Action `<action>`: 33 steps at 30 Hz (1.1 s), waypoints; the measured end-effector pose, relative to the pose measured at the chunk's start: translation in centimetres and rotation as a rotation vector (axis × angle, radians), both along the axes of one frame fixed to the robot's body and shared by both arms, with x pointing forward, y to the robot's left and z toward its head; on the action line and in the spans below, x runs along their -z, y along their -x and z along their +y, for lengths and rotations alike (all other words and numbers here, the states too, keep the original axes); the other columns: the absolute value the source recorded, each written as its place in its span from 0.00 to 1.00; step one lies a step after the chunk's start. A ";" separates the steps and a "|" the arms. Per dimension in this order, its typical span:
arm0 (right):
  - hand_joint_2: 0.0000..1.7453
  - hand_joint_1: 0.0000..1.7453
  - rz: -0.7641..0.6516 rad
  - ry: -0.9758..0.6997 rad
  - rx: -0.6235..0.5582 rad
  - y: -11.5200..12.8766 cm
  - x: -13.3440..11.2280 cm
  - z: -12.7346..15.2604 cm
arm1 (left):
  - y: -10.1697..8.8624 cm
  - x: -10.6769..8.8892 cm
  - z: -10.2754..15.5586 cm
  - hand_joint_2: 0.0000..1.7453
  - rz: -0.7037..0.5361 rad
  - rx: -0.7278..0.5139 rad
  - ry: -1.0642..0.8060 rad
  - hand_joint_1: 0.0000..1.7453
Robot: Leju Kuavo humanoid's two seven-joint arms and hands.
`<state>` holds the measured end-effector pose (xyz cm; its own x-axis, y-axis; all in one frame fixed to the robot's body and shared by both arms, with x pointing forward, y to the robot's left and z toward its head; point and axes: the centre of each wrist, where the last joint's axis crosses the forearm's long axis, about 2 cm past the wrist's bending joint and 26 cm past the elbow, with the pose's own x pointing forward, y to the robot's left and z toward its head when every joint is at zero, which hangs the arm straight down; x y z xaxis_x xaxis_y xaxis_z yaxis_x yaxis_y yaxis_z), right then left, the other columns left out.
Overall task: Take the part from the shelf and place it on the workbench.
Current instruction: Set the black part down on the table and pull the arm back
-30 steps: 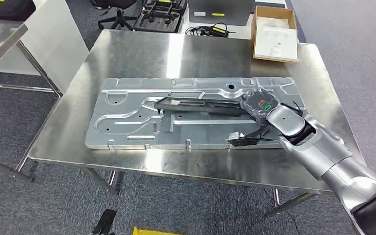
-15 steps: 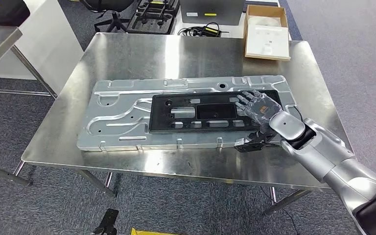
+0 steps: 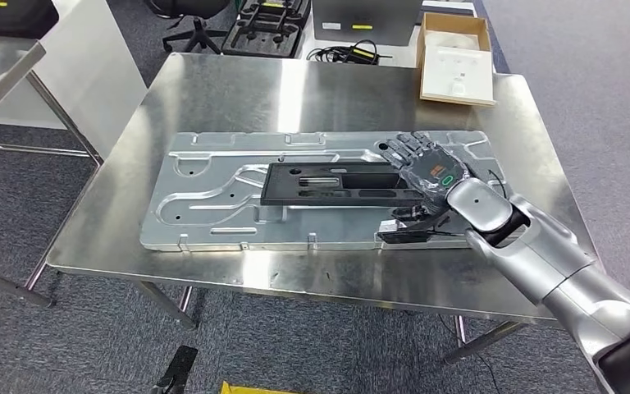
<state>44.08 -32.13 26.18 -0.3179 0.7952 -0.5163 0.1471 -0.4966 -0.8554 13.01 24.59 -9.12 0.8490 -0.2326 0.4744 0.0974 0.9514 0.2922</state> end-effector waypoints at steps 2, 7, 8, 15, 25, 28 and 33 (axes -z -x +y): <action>0.00 0.00 -0.021 -0.014 -0.016 0.1 -0.6 0.5 | 0.0 0.0 0.0 0.00 0.002 -0.001 0.001 0.00; 0.00 0.00 -0.078 -0.046 -0.064 0.6 -2.2 2.0 | 0.1 0.0 0.0 0.00 0.007 -0.003 0.007 0.00; 0.00 0.00 -0.092 -0.053 -0.072 0.8 -2.5 2.3 | 0.1 0.0 0.0 0.00 0.008 -0.002 0.010 0.00; 0.00 0.00 -0.226 -0.203 -0.149 2.7 -4.1 4.5 | -0.1 0.0 0.0 0.00 0.012 0.002 0.026 0.00; 0.00 0.00 -0.347 -0.368 -0.184 6.0 -5.0 5.5 | -0.1 0.0 0.1 0.00 0.020 -0.018 0.037 0.00; 0.00 0.00 -0.360 -0.425 -0.193 6.9 -4.8 5.7 | 0.2 0.1 0.1 0.00 0.023 -0.028 0.043 0.00; 0.00 0.00 -0.416 -0.532 -0.205 7.9 -5.7 5.5 | 0.2 0.1 0.1 0.00 0.020 -0.039 0.047 0.00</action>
